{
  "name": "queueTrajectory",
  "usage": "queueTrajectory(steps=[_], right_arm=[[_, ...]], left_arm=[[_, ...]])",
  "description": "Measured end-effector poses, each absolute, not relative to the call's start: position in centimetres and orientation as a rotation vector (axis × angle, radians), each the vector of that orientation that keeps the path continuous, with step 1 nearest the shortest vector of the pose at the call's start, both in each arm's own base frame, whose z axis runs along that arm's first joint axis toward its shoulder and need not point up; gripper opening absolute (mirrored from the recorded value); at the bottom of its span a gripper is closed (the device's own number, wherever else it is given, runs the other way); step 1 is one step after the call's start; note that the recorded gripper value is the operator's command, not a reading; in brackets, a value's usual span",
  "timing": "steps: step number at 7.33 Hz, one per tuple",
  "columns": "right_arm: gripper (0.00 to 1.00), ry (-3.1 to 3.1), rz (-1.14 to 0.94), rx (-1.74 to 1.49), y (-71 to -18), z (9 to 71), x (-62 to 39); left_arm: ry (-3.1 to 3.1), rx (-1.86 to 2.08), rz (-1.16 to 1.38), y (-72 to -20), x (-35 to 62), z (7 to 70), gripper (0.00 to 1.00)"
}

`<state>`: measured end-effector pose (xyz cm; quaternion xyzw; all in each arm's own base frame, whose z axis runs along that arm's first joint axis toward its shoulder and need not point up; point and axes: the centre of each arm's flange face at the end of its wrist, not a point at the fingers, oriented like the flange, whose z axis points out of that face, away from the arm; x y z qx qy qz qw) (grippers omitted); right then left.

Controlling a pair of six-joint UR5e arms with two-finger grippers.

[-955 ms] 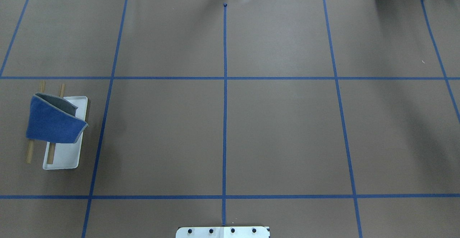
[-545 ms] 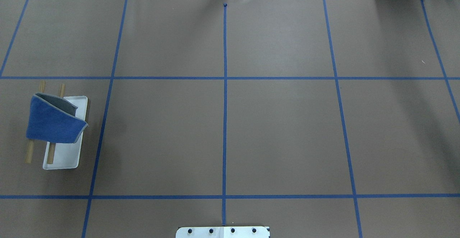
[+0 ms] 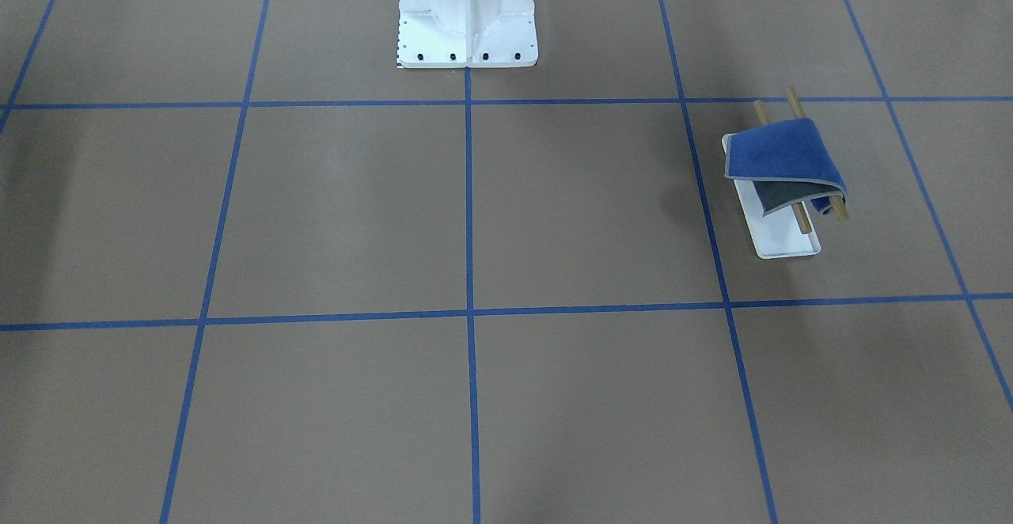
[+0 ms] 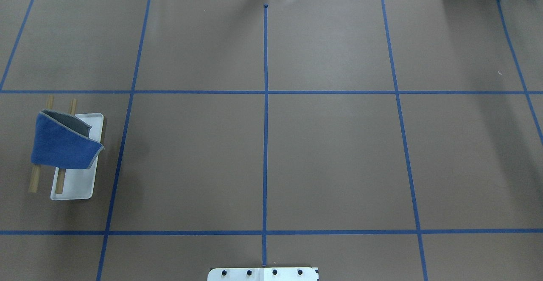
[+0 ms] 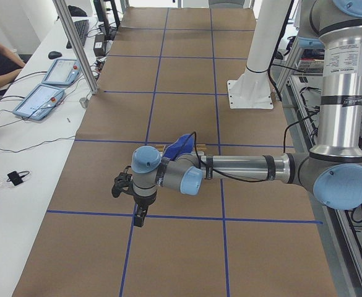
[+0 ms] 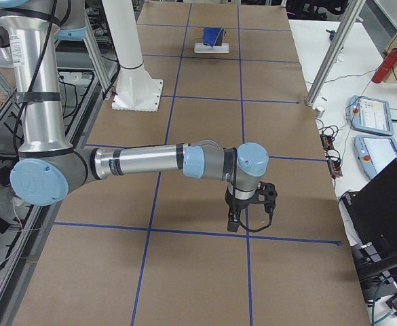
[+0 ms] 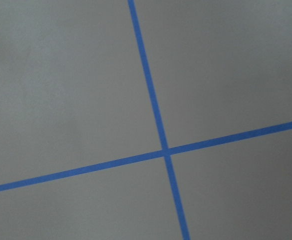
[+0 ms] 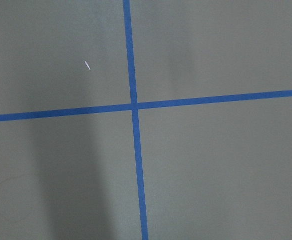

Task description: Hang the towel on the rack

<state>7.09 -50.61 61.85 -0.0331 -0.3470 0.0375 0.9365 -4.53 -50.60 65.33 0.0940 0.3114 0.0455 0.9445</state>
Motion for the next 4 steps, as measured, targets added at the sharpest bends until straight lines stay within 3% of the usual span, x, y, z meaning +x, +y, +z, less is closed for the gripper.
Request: queueTrajectory(steps=[4], right_arm=[[1.0,-0.715,0.065,-0.026,-49.9,62.5,7.1]], left_arm=[[0.755,0.084,-0.006,-51.5,-4.5,61.7,0.98]])
